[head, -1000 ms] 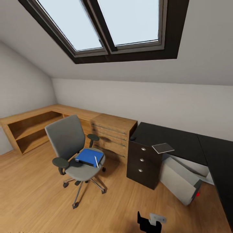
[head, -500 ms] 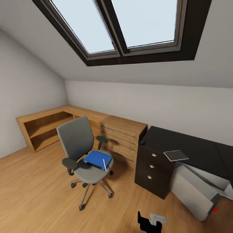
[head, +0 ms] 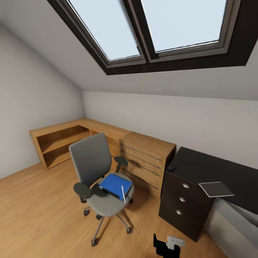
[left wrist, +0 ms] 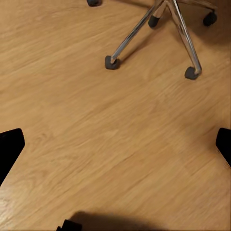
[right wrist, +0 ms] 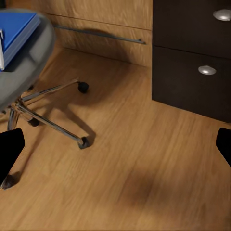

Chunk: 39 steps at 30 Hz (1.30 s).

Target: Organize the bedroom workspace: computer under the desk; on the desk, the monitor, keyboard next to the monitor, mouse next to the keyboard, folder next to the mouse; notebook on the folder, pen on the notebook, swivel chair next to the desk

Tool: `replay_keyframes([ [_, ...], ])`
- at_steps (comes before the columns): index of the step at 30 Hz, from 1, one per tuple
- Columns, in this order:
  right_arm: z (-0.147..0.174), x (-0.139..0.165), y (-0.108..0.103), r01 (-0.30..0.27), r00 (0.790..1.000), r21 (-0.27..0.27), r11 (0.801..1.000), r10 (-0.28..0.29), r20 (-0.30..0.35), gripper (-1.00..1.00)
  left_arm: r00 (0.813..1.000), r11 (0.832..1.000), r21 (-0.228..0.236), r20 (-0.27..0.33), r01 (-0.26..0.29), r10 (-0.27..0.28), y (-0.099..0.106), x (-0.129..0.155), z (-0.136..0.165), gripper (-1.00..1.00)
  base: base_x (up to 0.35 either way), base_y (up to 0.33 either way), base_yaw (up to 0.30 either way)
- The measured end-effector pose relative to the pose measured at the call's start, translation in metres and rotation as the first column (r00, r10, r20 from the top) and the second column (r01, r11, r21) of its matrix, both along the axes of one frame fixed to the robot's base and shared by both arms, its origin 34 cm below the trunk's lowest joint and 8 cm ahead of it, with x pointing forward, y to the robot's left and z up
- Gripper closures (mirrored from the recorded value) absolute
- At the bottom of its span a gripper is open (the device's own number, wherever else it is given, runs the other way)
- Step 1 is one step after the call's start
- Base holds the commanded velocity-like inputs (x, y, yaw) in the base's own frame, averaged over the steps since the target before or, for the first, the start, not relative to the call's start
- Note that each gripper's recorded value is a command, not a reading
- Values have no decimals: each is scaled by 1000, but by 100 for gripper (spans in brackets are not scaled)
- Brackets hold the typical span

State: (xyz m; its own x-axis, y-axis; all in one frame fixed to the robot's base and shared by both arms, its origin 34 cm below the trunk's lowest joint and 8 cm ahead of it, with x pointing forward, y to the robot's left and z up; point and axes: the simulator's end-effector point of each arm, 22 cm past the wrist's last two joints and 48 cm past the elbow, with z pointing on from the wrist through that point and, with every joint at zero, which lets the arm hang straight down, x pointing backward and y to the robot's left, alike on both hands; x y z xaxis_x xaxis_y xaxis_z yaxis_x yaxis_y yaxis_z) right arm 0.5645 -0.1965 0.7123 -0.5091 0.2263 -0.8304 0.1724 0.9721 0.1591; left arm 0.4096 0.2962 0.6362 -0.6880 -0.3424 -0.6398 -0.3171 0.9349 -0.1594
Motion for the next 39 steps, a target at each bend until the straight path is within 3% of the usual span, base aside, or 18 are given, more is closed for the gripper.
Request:
replay_keyframes([
  [20,1,1,-2,0,1000,-3,1000,0,2,-100,1000,1000,1,0,-1,1,1,0,0,-100,313,-130,6],
  [29,0,1,-3,1,1000,-4,1000,-1,2,-100,1000,1000,2,4,-1,1,1,1,1,-100,75,-202,0],
  [39,0,1,-6,-2,1000,-9,1000,2,2,-100,1000,1000,4,5,-4,4,2,1,1,-100,7,-31,0],
])
